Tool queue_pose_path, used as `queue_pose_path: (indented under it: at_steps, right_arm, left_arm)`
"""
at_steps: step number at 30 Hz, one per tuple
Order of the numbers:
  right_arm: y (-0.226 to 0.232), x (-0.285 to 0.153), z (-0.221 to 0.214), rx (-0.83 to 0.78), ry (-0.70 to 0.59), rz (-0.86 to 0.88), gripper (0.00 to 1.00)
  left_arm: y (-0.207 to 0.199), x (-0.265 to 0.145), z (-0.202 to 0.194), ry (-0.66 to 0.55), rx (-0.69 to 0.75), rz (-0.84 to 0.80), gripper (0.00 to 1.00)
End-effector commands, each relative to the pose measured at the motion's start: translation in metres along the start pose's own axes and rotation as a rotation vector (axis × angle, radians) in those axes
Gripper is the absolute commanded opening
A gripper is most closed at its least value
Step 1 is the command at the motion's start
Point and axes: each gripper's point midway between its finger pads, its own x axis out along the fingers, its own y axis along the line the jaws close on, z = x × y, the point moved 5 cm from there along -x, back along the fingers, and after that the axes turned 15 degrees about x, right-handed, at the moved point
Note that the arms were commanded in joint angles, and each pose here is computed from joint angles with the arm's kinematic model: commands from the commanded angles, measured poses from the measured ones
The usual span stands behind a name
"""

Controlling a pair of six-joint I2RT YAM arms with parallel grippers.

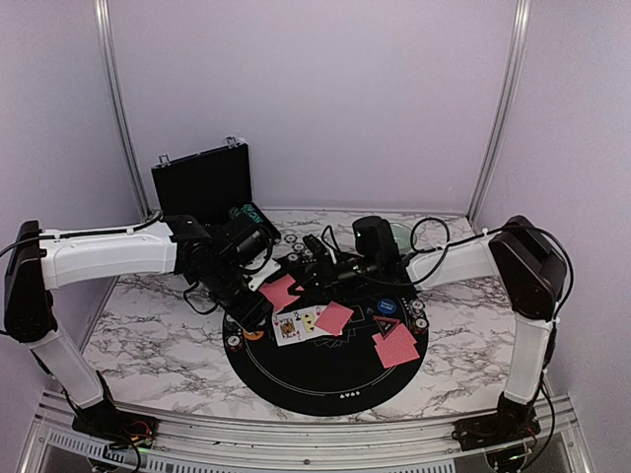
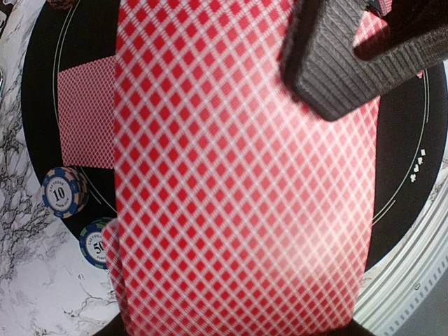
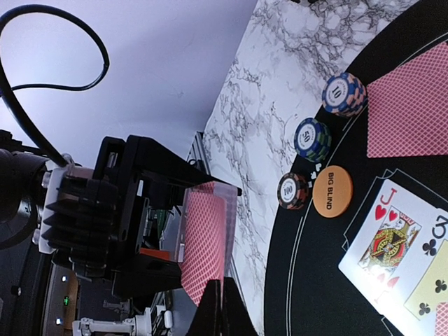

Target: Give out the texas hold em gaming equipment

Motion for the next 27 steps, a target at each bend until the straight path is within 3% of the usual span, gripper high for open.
queue_pose_path:
  at_steps: [1, 16, 27]
  right_arm:
    - [0.011, -0.013, 0.0, -0.033, 0.006, 0.039, 0.0]
    - [-0.003, -0.046, 0.003, -0.07, 0.046, 0.044, 0.0]
    - [-0.063, -0.11, 0.012, -0.076, 0.052, -0.154, 0.0]
  left_arm:
    - [0.001, -0.004, 0.0, -0.008, 0.006, 0.012, 0.5]
    - [0.002, -0.005, -0.008, 0.002, 0.006, 0.022, 0.5]
    - [0.005, -0.004, -0.011, -0.005, 0.007, 0.032, 0.5]
